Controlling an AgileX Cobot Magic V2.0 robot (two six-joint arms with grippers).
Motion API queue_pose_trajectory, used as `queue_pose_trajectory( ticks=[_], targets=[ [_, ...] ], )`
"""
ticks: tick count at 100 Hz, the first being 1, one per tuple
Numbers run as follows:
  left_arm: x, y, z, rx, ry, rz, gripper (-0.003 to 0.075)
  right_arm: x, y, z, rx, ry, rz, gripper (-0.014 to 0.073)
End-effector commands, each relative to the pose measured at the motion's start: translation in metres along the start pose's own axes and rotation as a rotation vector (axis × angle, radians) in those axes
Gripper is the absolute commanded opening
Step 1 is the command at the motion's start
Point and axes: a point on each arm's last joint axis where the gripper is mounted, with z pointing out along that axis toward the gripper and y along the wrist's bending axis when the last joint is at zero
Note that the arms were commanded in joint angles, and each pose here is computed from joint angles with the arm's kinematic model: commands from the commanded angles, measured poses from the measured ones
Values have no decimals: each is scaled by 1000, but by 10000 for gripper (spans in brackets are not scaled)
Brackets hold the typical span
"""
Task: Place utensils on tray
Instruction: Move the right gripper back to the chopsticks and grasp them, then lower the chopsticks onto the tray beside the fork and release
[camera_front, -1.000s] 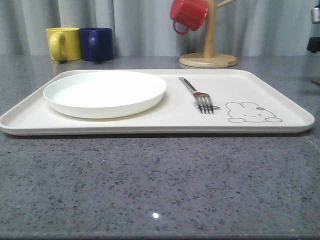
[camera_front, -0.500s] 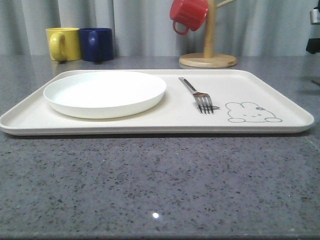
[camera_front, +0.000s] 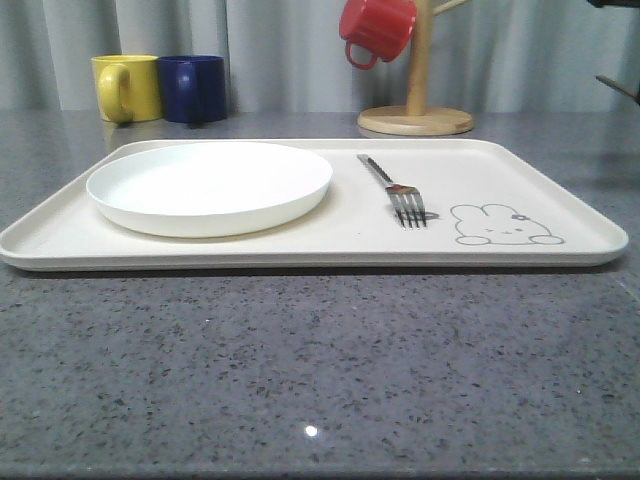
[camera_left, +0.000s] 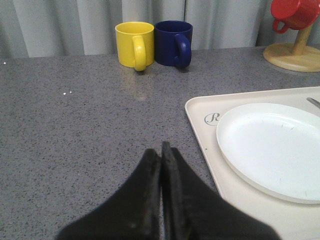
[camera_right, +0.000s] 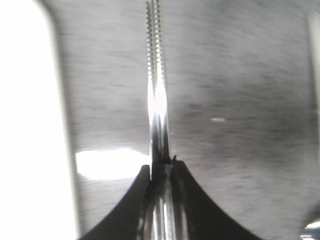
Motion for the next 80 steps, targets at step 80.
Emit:
queue_pose_trajectory(
  ticks=[80],
  targets=[
    [-16,2,-3,-23,-100,-8,-19,12,131,48,-154,-61,-49,-20]
  ],
)
